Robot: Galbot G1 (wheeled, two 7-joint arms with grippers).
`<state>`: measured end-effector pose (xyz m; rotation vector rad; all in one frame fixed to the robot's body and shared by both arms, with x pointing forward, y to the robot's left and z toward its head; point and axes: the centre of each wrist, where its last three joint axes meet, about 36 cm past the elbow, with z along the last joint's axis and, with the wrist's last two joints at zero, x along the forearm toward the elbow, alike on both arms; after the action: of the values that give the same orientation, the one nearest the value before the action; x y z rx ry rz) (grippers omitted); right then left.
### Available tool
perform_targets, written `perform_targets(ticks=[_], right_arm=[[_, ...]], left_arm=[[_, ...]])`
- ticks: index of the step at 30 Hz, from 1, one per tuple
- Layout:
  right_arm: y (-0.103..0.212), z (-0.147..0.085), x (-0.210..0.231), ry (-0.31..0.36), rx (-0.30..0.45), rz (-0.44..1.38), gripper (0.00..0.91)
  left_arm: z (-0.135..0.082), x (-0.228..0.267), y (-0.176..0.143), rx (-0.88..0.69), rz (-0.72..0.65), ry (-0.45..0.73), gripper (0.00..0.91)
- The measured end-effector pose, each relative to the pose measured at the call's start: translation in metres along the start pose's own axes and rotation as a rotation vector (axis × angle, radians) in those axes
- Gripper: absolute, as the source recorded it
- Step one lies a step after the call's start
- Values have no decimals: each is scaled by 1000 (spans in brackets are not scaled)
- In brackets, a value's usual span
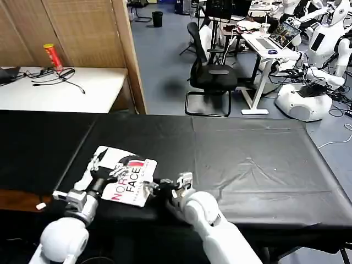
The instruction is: Fold and organize the clothes.
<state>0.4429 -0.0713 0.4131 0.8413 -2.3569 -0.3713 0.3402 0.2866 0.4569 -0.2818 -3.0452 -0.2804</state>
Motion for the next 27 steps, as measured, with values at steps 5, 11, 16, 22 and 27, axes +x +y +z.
perform_targets(ticks=[5, 11, 16, 22, 27], right_arm=[[-14, -12, 17, -12, 6, 43, 0], [-46, -28, 57, -41, 36, 156, 0], [-58, -35, 88, -67, 78, 225, 878], [-57, -34, 125, -90, 137, 291, 878], [-56, -23, 154, -80, 191, 310, 878]], left_arm=[[8, 4, 6, 6, -29, 6, 878], [21, 10, 15, 13, -70, 31, 878], [28, 16, 18, 30, -94, 53, 878], [27, 26, 16, 50, -104, 61, 878], [33, 30, 11, 66, -116, 34, 878]])
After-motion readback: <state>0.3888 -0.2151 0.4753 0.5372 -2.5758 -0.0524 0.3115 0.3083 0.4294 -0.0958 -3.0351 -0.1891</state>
